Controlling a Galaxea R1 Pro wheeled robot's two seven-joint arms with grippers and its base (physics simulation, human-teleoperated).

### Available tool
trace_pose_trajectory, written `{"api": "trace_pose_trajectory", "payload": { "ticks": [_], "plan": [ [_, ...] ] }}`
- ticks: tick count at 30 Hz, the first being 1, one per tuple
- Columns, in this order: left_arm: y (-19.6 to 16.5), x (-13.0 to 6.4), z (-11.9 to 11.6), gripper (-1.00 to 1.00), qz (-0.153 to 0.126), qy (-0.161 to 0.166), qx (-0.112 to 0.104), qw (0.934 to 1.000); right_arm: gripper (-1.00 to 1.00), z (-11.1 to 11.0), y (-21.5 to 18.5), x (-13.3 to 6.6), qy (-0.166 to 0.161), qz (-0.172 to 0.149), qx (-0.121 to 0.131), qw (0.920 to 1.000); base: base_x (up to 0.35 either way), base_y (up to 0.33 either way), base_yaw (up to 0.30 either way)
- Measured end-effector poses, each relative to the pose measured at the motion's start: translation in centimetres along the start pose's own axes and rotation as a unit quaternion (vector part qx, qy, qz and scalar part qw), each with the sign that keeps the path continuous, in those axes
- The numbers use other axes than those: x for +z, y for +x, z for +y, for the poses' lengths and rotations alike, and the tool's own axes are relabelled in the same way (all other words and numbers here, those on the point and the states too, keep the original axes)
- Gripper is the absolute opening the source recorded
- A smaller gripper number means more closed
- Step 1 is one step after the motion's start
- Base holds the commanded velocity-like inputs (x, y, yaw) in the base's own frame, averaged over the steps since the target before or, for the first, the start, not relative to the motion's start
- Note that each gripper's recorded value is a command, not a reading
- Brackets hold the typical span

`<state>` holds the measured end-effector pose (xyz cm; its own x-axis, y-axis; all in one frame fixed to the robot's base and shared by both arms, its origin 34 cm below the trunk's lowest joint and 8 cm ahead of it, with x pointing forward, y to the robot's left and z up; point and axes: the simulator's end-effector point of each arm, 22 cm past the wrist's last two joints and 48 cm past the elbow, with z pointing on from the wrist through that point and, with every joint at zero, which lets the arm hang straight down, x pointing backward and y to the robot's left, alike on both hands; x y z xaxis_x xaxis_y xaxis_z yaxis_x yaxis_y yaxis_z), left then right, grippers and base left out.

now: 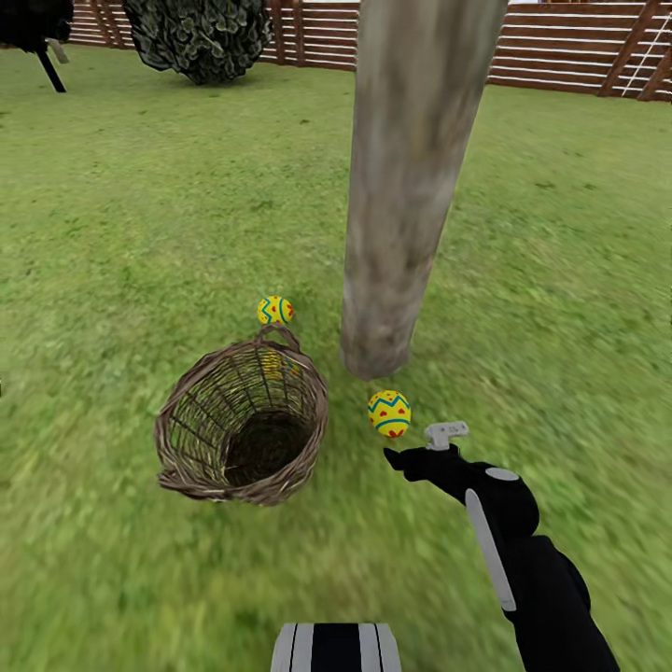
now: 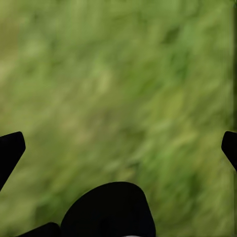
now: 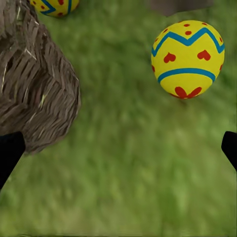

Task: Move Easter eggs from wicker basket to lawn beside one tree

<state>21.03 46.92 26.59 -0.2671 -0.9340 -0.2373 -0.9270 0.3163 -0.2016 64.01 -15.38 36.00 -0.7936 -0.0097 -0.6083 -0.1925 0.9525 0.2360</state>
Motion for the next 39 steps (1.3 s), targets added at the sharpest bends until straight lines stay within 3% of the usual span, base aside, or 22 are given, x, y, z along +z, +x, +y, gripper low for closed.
{"api": "trace_pose_trajectory", "payload": {
  "ticks": [3, 9, 24, 27, 28, 32, 39],
  "plan": [
    [-0.1, -0.1, -0.1, 1.00, -0.002, 0.004, -0.002, 1.0000, 1.00, 0.0, -0.4, -0.7, -0.016, -0.004, -0.008, 0.9998, 0.000, 0.000, 0.000],
    [-0.1, -0.2, -0.3, 1.00, -0.003, 0.010, -0.006, 0.9999, 1.00, -1.6, -1.6, -2.1, -0.013, -0.023, -0.032, 0.9991, 0.000, 0.000, 0.000],
    [-0.4, -0.7, -1.4, 1.00, -0.010, 0.035, -0.012, 0.9993, 1.00, -0.7, -4.9, -4.4, -0.013, -0.077, -0.052, 0.9956, 0.000, 0.000, 0.000],
    [-0.3, -0.5, -1.2, 1.00, -0.008, 0.036, -0.017, 0.9992, 1.00, -1.3, -2.5, -3.3, -0.011, -0.049, -0.045, 0.9977, 0.000, 0.000, 0.000],
    [-0.2, -0.3, -1.2, 1.00, -0.007, 0.038, -0.020, 0.9991, 1.00, -1.7, -0.2, -2.4, -0.011, -0.024, -0.038, 0.9990, 0.000, 0.000, 0.000],
    [-0.2, -0.3, -1.6, 1.00, -0.007, 0.045, -0.023, 0.9987, 1.00, -2.2, 2.3, -1.8, -0.008, 0.005, -0.029, 0.9995, 0.000, 0.000, 0.000],
    [-0.5, -0.6, -2.3, 1.00, -0.011, 0.059, -0.026, 0.9979, 1.00, -2.1, 2.4, -2.5, -0.007, 0.005, -0.028, 0.9996, 0.000, 0.000, 0.000]
  ]
}}
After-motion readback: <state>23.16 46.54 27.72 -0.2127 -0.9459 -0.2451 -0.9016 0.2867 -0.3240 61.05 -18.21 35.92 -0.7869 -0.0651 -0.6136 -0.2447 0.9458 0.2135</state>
